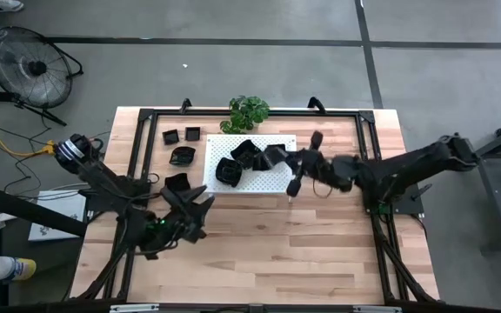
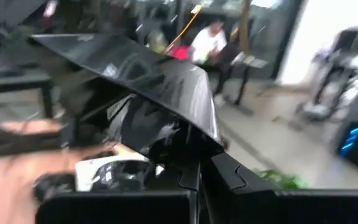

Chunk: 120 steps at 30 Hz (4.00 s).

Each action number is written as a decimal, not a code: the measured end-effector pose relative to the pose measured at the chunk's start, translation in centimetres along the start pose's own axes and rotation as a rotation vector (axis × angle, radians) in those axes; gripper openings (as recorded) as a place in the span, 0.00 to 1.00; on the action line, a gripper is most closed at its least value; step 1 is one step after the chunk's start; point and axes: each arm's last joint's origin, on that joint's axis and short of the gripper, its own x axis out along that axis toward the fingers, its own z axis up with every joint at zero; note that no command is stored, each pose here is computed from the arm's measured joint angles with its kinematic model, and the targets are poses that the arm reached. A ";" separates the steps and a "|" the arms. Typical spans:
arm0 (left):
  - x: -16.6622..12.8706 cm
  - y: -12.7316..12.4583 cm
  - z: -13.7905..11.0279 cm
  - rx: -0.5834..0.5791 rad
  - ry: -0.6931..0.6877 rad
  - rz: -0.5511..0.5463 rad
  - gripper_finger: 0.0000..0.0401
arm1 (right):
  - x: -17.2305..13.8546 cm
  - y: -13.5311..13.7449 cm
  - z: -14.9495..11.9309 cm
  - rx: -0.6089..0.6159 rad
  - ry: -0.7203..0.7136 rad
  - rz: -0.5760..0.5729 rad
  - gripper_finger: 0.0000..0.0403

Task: Pick & Place Mini shaped plates
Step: Stack the distorted square plate on top of the distorted square plates on the shelf

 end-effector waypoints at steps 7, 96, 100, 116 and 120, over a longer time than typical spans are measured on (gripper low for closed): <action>-0.8 -0.1 0.1 -0.019 -0.020 -0.016 0.55 | 2.4 -3.3 4.6 0.026 0.223 0.158 0.00; -0.7 -1.6 -0.5 -0.266 -0.016 -0.016 0.55 | 19.0 -12.7 1.4 1.044 1.334 0.226 0.00; -0.7 -1.6 -0.4 -0.286 -0.016 -0.016 0.55 | 18.9 -13.1 1.2 1.060 1.348 0.205 0.00; -0.7 -1.5 -0.4 -0.347 -0.016 -0.017 0.55 | 19.0 -12.1 1.3 1.100 1.368 0.218 0.01; -0.7 -1.5 -0.4 -0.347 -0.016 -0.017 0.55 | 19.0 -11.9 1.3 1.102 1.371 0.243 0.03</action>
